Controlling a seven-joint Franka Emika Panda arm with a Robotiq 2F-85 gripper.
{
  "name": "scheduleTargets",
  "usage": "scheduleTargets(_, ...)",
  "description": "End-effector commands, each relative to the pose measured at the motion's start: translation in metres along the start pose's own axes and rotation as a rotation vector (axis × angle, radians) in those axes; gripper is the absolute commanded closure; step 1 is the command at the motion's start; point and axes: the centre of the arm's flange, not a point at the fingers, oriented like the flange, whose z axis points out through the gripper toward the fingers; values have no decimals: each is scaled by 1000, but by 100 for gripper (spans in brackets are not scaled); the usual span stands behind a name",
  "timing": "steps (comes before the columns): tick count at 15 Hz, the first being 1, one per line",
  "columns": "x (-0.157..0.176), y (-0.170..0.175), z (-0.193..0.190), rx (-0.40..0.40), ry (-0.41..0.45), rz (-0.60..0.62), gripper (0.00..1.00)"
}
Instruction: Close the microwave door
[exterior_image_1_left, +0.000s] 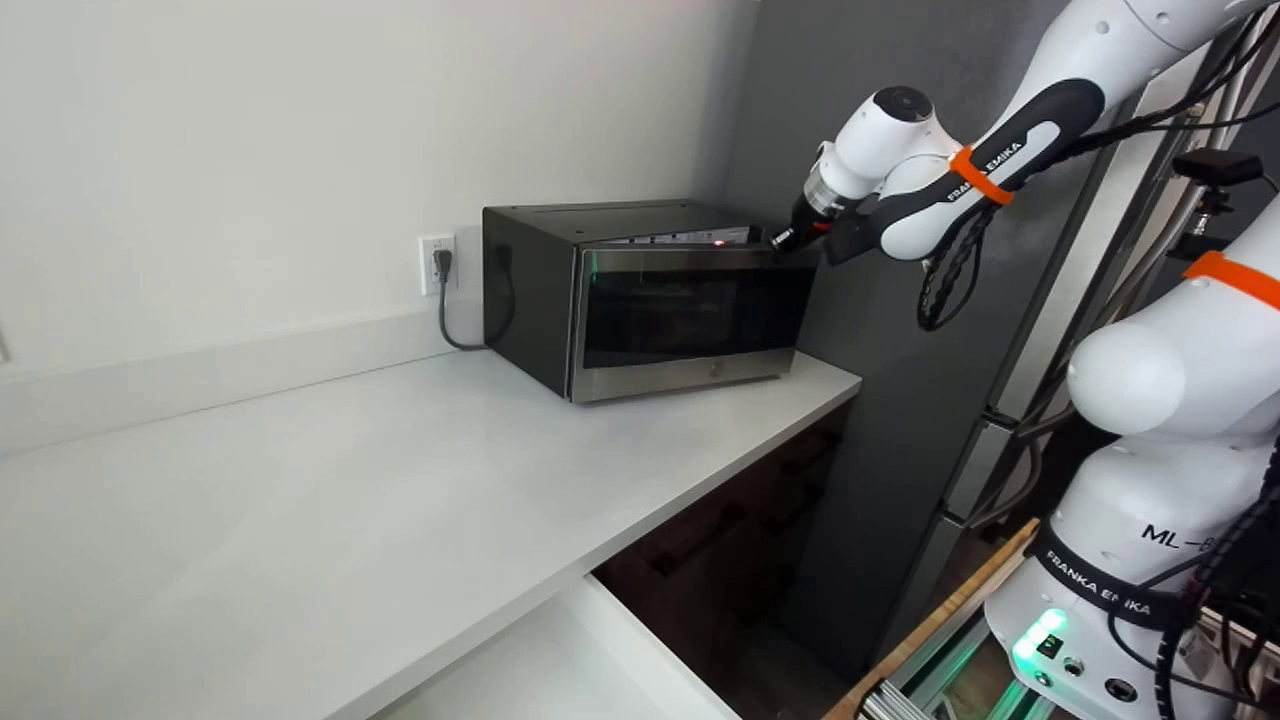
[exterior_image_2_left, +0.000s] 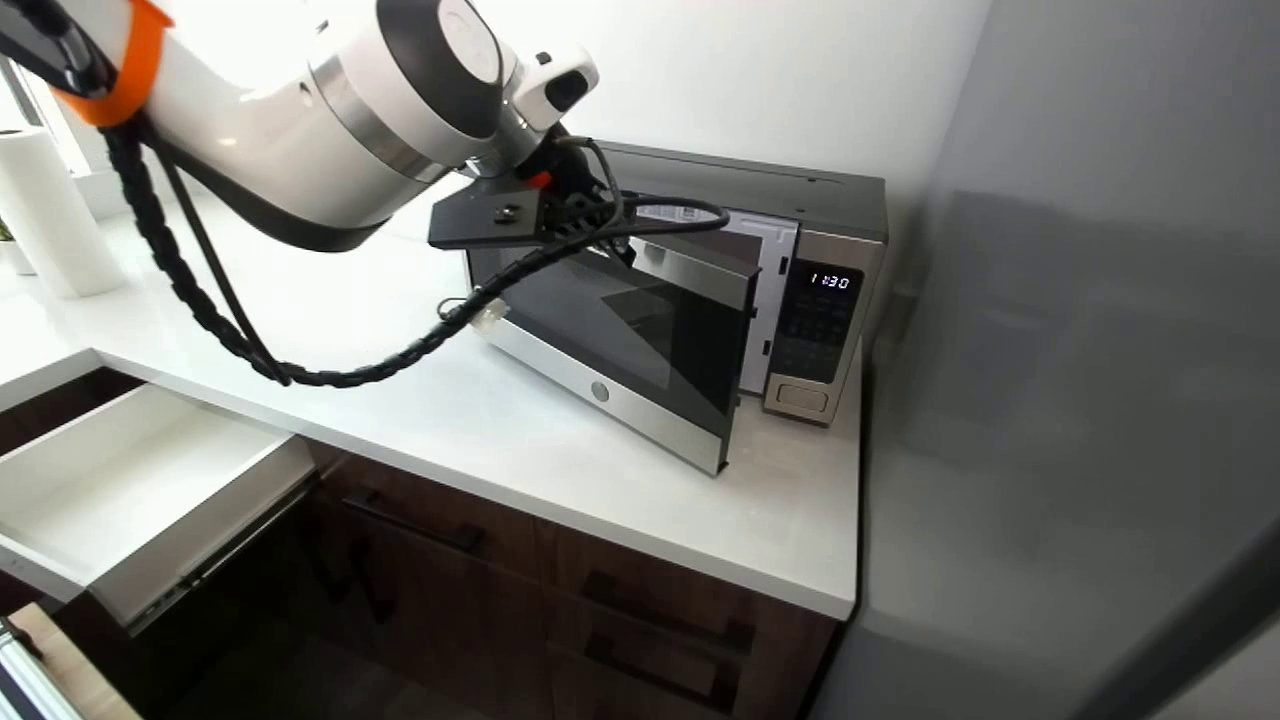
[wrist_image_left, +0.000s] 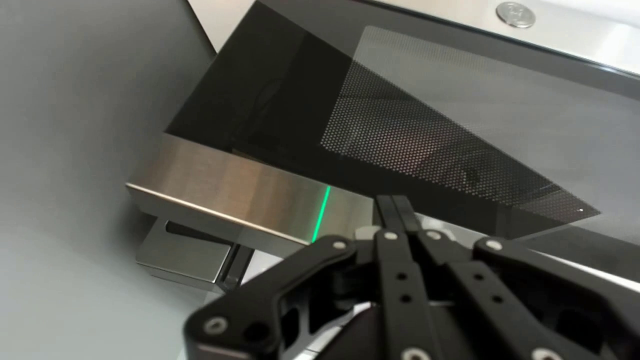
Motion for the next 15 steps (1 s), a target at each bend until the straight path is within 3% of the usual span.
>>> scheduleTargets(1,9,8,38,12,75,-41,100)
scheduleTargets(2,10,10,41,18,86,-31,100)
scheduleTargets(3,10,15,11,6,50,-33,99)
scheduleTargets(15,25,43,46,4,74,-17,100)
